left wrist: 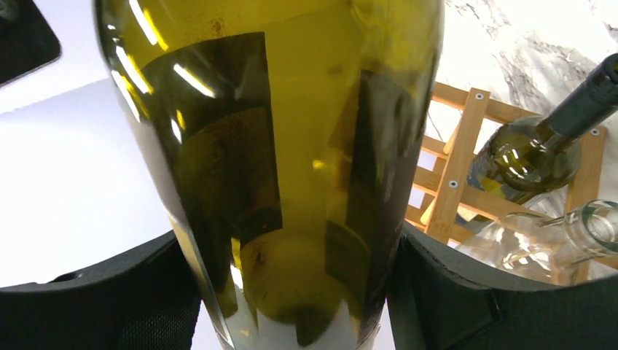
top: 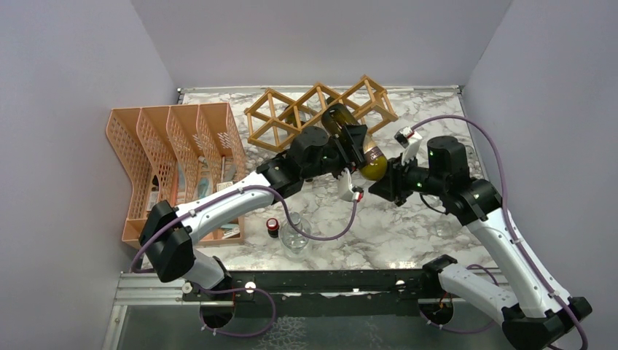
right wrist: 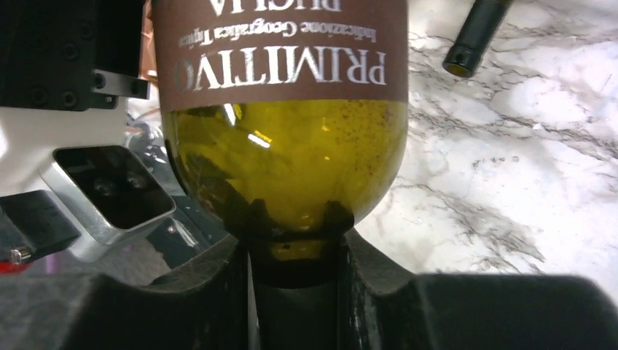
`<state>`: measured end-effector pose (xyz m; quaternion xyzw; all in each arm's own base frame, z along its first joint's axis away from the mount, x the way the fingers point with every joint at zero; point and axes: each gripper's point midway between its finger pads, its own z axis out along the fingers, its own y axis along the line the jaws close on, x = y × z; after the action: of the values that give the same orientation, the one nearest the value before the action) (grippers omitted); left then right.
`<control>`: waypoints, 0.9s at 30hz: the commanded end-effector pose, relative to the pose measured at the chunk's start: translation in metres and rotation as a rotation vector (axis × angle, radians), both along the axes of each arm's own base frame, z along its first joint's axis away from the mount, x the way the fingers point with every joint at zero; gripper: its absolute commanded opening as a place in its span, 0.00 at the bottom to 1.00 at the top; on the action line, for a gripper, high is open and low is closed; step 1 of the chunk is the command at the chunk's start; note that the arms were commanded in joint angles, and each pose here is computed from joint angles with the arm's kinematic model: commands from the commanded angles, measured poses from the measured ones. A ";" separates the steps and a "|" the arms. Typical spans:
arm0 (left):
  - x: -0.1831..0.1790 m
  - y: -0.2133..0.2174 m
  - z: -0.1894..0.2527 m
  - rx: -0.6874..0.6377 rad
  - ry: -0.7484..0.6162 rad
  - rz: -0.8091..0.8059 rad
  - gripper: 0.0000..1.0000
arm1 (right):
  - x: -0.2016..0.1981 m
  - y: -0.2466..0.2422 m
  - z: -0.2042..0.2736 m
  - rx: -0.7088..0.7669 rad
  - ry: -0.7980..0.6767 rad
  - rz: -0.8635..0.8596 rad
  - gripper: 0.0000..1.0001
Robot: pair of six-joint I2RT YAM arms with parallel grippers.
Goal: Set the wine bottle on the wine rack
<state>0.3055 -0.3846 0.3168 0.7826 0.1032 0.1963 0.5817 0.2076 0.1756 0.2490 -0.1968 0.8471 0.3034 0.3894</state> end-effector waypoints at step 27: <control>0.000 0.016 0.142 -0.732 0.342 0.081 0.99 | 0.036 -0.056 0.037 0.002 -0.197 -0.433 0.01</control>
<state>0.3150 -0.3864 0.3725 0.6761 0.2001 0.1470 0.6938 0.2336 0.1263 0.2595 -0.0629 0.8590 0.1954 0.4690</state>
